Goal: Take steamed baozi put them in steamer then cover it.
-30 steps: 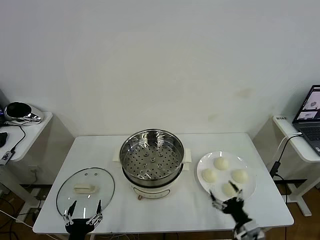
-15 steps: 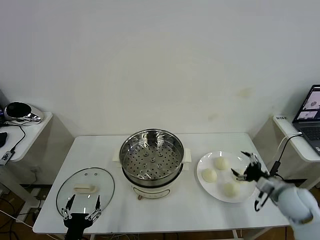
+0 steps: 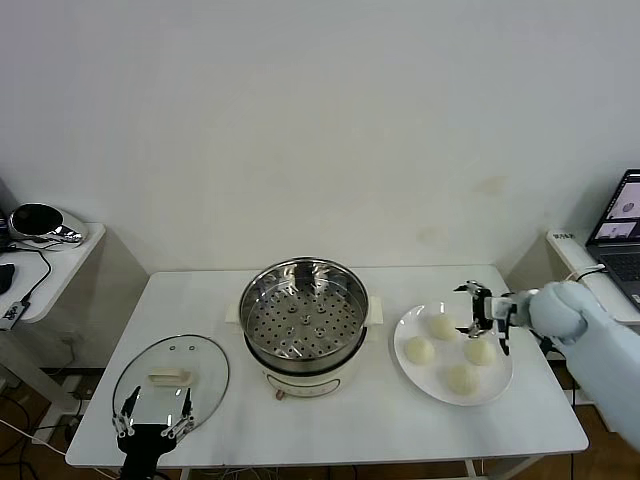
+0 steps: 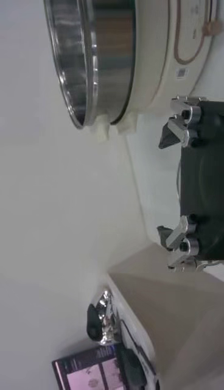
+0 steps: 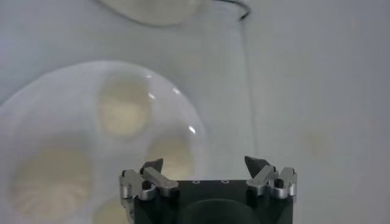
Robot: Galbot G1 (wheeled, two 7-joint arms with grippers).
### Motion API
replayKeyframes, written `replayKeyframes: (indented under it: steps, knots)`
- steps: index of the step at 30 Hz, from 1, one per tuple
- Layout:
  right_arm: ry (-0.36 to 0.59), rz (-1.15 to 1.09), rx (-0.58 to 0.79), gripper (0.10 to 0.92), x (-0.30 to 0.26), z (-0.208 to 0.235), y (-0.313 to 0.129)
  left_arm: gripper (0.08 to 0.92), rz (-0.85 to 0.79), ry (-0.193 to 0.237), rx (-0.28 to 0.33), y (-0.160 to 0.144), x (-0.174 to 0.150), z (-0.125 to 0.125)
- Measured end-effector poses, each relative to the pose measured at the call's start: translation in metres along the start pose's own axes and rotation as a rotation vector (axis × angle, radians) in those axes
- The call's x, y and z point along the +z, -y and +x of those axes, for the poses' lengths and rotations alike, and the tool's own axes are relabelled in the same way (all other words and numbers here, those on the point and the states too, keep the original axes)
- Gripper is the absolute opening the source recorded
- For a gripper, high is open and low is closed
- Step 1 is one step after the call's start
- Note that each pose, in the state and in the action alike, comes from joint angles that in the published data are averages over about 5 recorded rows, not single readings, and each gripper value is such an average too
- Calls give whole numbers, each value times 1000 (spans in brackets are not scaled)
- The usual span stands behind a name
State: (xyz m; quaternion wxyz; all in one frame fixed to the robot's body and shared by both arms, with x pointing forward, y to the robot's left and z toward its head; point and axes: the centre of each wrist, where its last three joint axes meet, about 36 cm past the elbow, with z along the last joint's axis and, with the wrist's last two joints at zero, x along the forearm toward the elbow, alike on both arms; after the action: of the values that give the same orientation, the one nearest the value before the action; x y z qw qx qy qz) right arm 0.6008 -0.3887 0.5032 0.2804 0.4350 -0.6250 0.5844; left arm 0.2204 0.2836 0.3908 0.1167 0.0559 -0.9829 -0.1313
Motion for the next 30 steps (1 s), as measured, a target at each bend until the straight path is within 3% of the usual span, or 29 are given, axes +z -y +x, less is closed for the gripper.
replayKeyframes:
  steps: [10, 20, 30]
  knots:
    - [-75, 29, -138, 823, -4, -43, 23, 823, -17, 2, -9, -6, 1, -3]
    - [-106, 6, -188, 822, -6, -69, 35, 823, -27, 7, -19, -11, 1, -3]
    - [-116, -17, -216, 758, -9, -88, 41, 823, -30, 17, -21, -11, 0, -2]
